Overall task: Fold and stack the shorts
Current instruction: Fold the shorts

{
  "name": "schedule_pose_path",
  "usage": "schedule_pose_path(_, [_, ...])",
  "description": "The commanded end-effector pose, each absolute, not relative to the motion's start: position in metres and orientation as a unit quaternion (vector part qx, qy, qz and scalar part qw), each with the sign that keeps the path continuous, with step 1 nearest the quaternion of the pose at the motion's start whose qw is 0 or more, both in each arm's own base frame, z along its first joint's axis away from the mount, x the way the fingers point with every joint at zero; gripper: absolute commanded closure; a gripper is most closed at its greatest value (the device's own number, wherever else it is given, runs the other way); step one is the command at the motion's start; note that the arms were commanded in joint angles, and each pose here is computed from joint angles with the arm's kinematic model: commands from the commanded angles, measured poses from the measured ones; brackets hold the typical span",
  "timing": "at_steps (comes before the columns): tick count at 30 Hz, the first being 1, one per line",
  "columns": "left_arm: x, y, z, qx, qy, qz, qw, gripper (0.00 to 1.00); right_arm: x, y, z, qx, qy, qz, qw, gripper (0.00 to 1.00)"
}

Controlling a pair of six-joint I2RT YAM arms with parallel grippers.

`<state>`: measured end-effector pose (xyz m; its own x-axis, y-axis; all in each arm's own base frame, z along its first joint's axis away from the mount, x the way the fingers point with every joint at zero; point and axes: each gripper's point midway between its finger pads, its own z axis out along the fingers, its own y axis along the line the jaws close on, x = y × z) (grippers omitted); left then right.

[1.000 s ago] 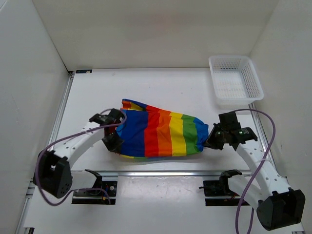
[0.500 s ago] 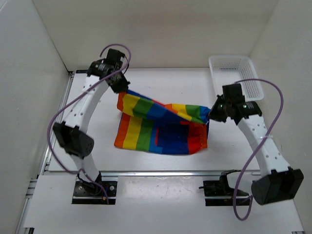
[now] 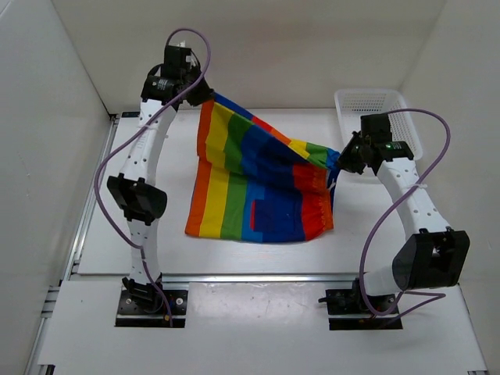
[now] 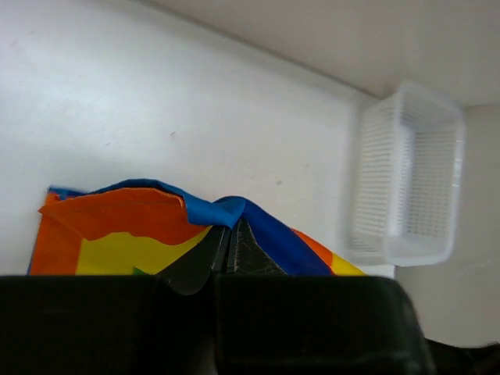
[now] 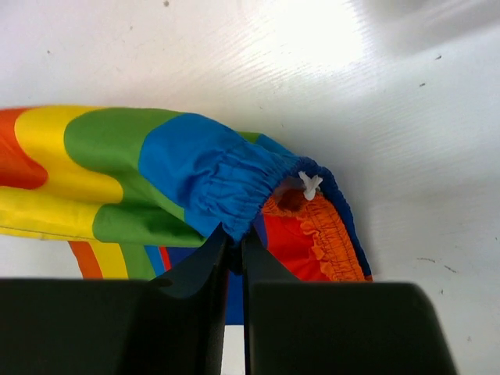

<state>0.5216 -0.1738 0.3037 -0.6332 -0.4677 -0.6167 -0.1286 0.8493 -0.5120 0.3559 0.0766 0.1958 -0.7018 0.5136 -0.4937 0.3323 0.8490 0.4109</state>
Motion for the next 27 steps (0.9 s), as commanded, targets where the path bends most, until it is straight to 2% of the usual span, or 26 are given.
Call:
schedule_pose_path(1, [0.531, -0.194, 0.373, -0.11, 0.826, -0.286, 0.473, 0.9, 0.377, 0.071, 0.222, 0.236, 0.891, 0.158, 0.356, 1.0])
schedule_pose_path(6, [0.533, -0.206, 0.399, -0.079, 0.802, -0.31, 0.504, 0.9, 0.377, 0.069, 0.222, 0.239, 0.89, 0.16, 0.355, 1.0])
schedule_pose_path(14, [0.562, -0.194, 0.311, -0.096, 0.848, -0.288, 0.435, 0.9, 0.384, 0.075, 0.202, 0.235, 0.898, 0.167, 0.333, 1.0])
schedule_pose_path(21, [0.534, -0.171, 0.301, -0.088, 0.865, -0.269, 0.413, 0.9, 0.38, 0.085, 0.189, 0.203, 0.91, 0.186, 0.311, 1.0])
schedule_pose_path(27, [0.473, -0.152, 0.246, -0.097, 0.905, -0.246, 0.335, 0.9, 0.348, 0.083, 0.169, 0.189, 0.921, 0.177, 0.29, 1.0])
